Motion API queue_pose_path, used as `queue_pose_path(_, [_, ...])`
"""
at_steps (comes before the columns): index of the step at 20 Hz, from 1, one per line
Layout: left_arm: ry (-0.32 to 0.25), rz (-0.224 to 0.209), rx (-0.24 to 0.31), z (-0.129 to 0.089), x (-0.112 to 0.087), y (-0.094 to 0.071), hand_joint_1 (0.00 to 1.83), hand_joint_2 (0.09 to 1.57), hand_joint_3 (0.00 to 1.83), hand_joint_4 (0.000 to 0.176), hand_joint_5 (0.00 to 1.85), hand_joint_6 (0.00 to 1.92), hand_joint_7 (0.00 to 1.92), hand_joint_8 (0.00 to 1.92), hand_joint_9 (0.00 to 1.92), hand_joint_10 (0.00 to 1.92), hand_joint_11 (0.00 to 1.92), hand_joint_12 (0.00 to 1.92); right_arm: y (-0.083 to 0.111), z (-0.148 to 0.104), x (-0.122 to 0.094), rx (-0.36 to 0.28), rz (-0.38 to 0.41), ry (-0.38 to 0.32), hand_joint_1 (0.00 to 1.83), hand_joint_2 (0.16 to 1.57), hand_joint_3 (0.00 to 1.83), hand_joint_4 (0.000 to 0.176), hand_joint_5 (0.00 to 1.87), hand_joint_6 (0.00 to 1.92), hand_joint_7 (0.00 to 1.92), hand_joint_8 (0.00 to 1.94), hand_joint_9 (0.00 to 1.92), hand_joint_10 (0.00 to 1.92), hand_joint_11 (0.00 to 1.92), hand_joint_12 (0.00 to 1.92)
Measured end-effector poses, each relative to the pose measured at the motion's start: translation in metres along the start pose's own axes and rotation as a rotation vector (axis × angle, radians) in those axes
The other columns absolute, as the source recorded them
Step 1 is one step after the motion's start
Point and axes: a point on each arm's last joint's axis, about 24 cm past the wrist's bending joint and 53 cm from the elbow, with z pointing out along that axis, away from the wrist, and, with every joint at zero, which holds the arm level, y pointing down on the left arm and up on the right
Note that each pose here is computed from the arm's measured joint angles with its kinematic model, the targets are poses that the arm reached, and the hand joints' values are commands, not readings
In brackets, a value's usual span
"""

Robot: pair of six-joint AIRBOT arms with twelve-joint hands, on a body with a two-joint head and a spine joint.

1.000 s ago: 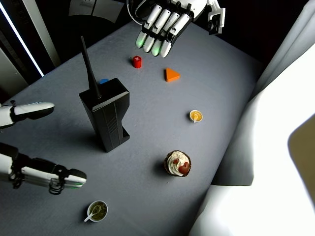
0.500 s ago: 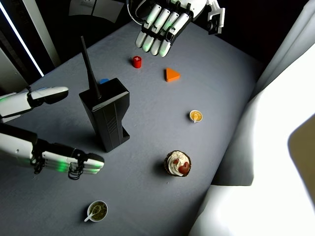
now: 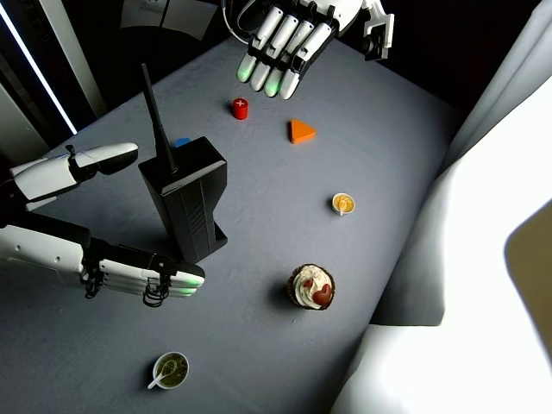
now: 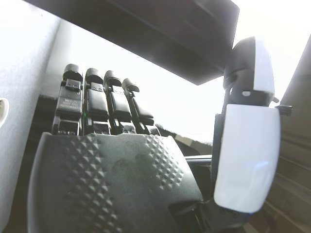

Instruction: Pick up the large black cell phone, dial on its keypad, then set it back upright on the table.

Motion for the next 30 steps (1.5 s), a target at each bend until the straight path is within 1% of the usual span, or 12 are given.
queue_pose_path(15, [0.001,-0.004,-0.001,0.000,0.000,0.000,0.04,1.21,0.00,0.000,0.26,0.00,0.31,0.00,0.28,0.00,0.00,0.60,-0.001,0.025,0.025,0.006,-0.020,0.062,0.94,0.96,0.02,0.000,0.02,0.01,0.01,0.00,0.03,0.01,0.07,0.03])
queue_pose_path(16, [0.000,-0.006,0.000,0.000,0.000,0.000,0.06,1.20,0.00,0.000,0.28,0.01,0.33,0.01,0.29,0.01,0.00,0.60,-0.001,0.026,0.026,0.005,-0.026,0.065,1.00,0.98,0.01,0.000,0.20,0.03,0.21,0.02,0.21,0.03,0.01,0.60])
queue_pose_path(17, [0.001,-0.007,-0.001,0.000,0.000,0.000,0.06,1.20,0.00,0.000,0.28,0.01,0.33,0.01,0.29,0.01,0.00,0.60,-0.002,0.027,0.027,0.004,-0.026,0.066,1.00,0.98,0.01,0.000,0.20,0.03,0.21,0.02,0.21,0.03,0.01,0.60])
queue_pose_path(18, [0.000,-0.007,-0.002,0.000,0.000,0.000,0.07,1.20,0.00,0.000,0.28,0.00,0.33,0.00,0.28,0.00,0.00,0.58,-0.002,0.029,0.028,0.004,-0.027,0.068,1.06,1.01,0.01,0.000,0.35,0.03,0.37,0.02,0.38,0.05,0.01,0.98])
queue_pose_path(20, [0.000,-0.008,-0.001,0.000,0.000,0.000,0.07,1.20,0.00,0.000,0.28,0.00,0.33,0.00,0.28,0.00,0.00,0.58,-0.002,0.030,0.030,0.001,-0.040,0.075,1.06,1.01,0.01,0.000,0.35,0.03,0.37,0.02,0.38,0.05,0.01,0.98])
queue_pose_path(21, [0.002,-0.007,-0.002,0.000,0.001,0.001,0.07,1.20,0.00,0.000,0.28,0.00,0.32,0.00,0.28,0.00,0.00,0.56,-0.003,0.032,0.030,-0.001,-0.047,0.075,1.48,1.09,0.00,0.000,0.72,0.08,0.77,0.10,0.77,0.95,0.48,1.11])
queue_pose_path(22, [0.001,-0.007,-0.001,0.000,0.000,0.000,0.04,1.20,0.00,0.000,0.28,0.00,0.31,0.00,0.26,0.00,0.00,0.58,-0.005,0.033,0.031,0.002,-0.044,0.075,1.41,1.10,0.00,0.000,0.97,0.49,0.95,0.86,0.91,1.26,0.78,1.37])
queue_pose_path(23, [0.001,-0.007,-0.001,0.000,0.000,0.000,0.04,1.20,0.00,0.000,0.27,0.00,0.30,0.00,0.27,0.00,0.00,0.62,-0.004,0.033,0.030,-0.001,-0.045,0.073,1.38,1.12,0.00,0.000,0.98,0.69,0.94,1.12,0.91,1.40,0.84,1.50])
queue_pose_path(25, [0.001,-0.007,-0.002,0.000,0.000,0.000,0.02,1.22,0.00,0.000,0.27,0.00,0.31,0.01,0.27,0.01,0.00,0.64,0.000,0.034,0.032,-0.012,-0.050,0.078,1.38,1.12,0.00,0.000,0.97,0.72,0.97,1.08,0.91,1.39,0.80,1.58])
queue_pose_path(26, [0.001,-0.007,-0.001,0.000,0.000,0.000,0.00,1.22,0.00,0.000,0.25,0.00,0.29,0.00,0.26,0.00,0.00,0.60,-0.004,0.035,0.033,-0.001,-0.053,0.080,1.28,1.12,0.00,0.000,0.98,0.77,0.98,1.20,0.88,1.29,0.76,1.62])
queue_pose_path(28, [0.001,-0.007,-0.001,0.000,0.000,0.000,0.00,1.22,0.00,0.000,0.26,0.00,0.29,0.00,0.25,0.00,0.00,0.59,-0.006,0.035,0.033,0.007,-0.056,0.081,1.25,1.15,0.00,0.000,0.95,0.83,0.92,1.32,0.80,1.31,0.67,1.69])
queue_pose_path(30, [0.001,-0.007,-0.001,0.000,0.000,0.000,0.00,1.22,0.00,0.000,0.26,0.00,0.29,0.00,0.26,0.00,0.00,0.61,-0.005,0.036,0.032,0.008,-0.057,0.078,1.37,1.14,0.00,0.000,0.98,0.72,0.93,1.19,0.83,1.44,0.68,1.60])
